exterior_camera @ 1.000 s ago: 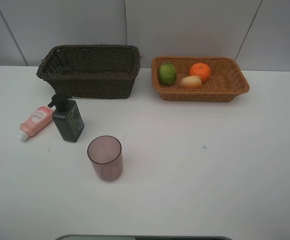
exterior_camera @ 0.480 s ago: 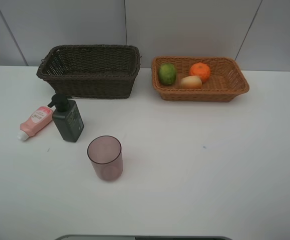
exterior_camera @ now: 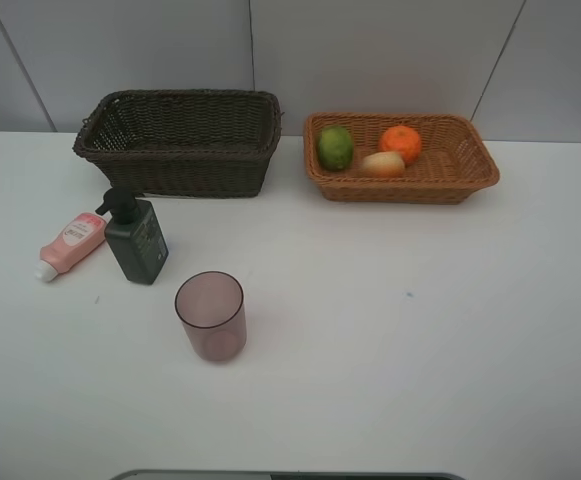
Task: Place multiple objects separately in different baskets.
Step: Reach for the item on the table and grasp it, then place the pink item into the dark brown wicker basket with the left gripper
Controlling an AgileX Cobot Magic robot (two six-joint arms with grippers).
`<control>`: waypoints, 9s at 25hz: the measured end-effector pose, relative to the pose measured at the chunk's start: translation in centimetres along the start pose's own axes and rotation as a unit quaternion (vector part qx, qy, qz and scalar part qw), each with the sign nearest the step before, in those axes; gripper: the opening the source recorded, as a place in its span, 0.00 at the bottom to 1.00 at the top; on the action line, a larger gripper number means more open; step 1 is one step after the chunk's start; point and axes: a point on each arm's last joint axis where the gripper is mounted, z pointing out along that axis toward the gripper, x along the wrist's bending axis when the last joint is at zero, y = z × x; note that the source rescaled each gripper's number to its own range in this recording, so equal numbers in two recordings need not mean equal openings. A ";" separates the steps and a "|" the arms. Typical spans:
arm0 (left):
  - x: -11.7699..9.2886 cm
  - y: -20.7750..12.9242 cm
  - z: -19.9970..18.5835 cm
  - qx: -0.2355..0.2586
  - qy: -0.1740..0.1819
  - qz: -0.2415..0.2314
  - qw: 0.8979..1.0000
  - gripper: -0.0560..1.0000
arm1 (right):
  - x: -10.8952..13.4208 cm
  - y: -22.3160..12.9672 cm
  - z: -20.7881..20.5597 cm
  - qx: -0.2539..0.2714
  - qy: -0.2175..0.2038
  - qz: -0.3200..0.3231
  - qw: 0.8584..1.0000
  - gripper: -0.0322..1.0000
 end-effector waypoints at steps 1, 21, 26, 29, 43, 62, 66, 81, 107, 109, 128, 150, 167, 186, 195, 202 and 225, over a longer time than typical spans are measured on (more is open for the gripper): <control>0.0 0.0 0.0 0.000 0.000 0.000 1.000 0.99 | 0.0 0.0 -0.1 -0.002 -0.020 0.009 1.000 0.82; 0.0 0.0 0.0 0.000 0.000 0.000 1.000 0.99 | 0.6 -0.3 -0.3 -0.004 -0.083 0.011 0.997 0.82; 0.0 0.0 0.0 0.000 0.000 0.000 1.000 0.99 | 1.1 -0.3 -0.2 0.002 -0.052 -0.017 0.999 0.82; 0.0 0.0 0.0 0.000 0.000 0.000 1.000 0.99 | 1.2 -0.3 -0.2 0.002 -0.049 -0.020 0.999 0.82; 0.0 0.0 0.0 0.000 0.000 0.000 1.000 0.99 | 1.2 -0.3 -0.2 0.002 -0.048 -0.022 0.999 0.82; 0.0 0.0 0.0 0.000 0.000 0.000 1.000 0.99 | 1.2 -0.3 -0.2 0.002 -0.048 -0.022 0.999 0.82; 0.0 0.0 0.0 0.000 0.000 0.000 1.000 0.99 | 1.2 -0.3 -0.2 0.002 -0.048 -0.022 0.999 0.82; 0.0 3.0 4.5 0.162 0.029 0.040 0.986 0.99 | 1.2 -0.3 -0.2 0.001 -0.048 -0.022 0.999 0.82; -10.2 16.6 25.5 0.362 -0.052 0.085 0.927 0.99 | 1.2 -0.3 -0.2 0.001 -0.048 -0.022 0.999 0.82; -10.7 16.3 26.9 0.383 -0.043 0.076 0.919 0.99 | 1.2 -0.3 -0.2 0.001 -0.048 -0.022 0.999 0.82; -11.1 12.3 32.9 0.441 0.015 0.049 0.896 0.99 | 1.2 -0.3 -0.2 0.001 -0.048 -0.022 0.999 0.82; -11.6 8.6 35.5 0.430 -0.004 0.023 0.902 0.85 | 1.2 -0.3 -0.2 0.001 -0.048 -0.022 0.999 0.82; -11.6 8.6 35.5 0.431 -0.005 0.024 0.902 0.53 | 1.2 -0.3 -0.2 0.001 -0.048 -0.022 0.999 0.82; -11.5 17.1 30.7 0.326 -0.019 0.032 0.945 0.53 | 1.2 -0.3 -0.2 0.001 -0.048 -0.022 0.999 0.82; -10.8 23.2 29.5 0.228 0.023 0.101 0.968 0.53 | 1.2 -0.3 -0.2 0.001 -0.048 -0.022 0.999 0.82; -10.3 22.5 34.3 0.192 0.036 0.133 0.972 0.53 | 1.2 -0.3 -0.2 0.001 -0.048 -0.022 0.999 0.82; -7.7 16.4 45.4 0.170 0.005 0.091 0.981 0.53 | 1.2 -0.3 -0.2 0.001 -0.047 -0.022 0.999 0.82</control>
